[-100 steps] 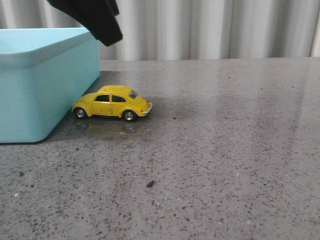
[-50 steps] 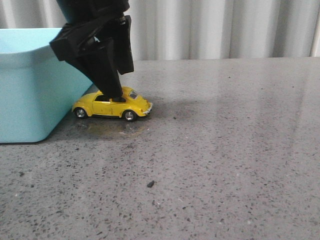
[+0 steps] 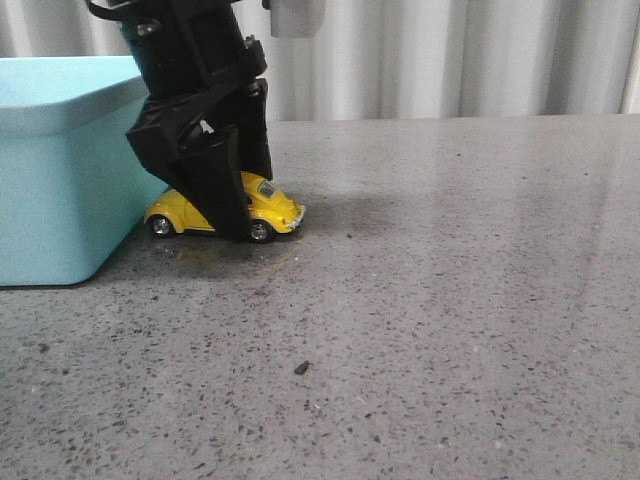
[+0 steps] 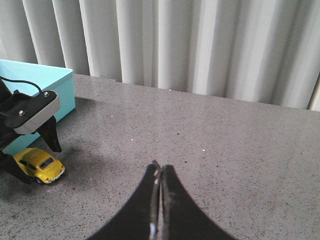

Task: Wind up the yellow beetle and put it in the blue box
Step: 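Close the left gripper on the beetle's sides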

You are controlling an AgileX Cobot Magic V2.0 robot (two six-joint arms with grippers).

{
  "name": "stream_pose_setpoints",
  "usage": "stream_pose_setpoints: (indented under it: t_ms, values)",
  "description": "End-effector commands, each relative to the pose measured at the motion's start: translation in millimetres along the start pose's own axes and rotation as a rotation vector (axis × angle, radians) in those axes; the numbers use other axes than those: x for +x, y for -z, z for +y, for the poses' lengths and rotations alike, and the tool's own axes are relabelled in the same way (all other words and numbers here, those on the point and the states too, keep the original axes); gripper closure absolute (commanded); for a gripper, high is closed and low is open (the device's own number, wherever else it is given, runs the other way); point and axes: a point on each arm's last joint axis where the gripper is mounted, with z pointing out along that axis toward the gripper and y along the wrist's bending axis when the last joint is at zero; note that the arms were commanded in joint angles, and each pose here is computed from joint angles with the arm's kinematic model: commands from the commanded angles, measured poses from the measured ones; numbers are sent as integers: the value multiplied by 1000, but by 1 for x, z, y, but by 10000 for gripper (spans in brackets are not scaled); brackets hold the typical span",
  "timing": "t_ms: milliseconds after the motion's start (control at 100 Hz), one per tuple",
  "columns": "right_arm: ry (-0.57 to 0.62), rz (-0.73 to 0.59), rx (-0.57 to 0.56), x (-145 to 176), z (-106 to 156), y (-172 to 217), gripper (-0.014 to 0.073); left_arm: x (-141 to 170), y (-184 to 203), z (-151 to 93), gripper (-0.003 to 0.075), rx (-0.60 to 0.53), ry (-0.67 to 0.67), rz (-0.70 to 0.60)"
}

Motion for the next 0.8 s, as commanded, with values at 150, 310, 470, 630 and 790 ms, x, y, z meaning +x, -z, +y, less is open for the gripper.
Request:
stream_pose_setpoints:
  t_ms: [150,310,470,630,790]
  values:
    - [20,-109,8,-15,-1,3,648,-9,19,4,209,-59,6,-60]
    - [20,-110,8,-15,-1,3,648,-9,17,2,282,-37,17,-68]
    - [20,-112,8,-15,-1,3,648,-9,17,0,479,-9,19,-62]
    - [20,-146,8,-18,-1,3,648,-8,18,-1,591,2,16,-55]
    - [21,-186,8,-22,-1,4,648,-23,44,6,595,-25,8,-124]
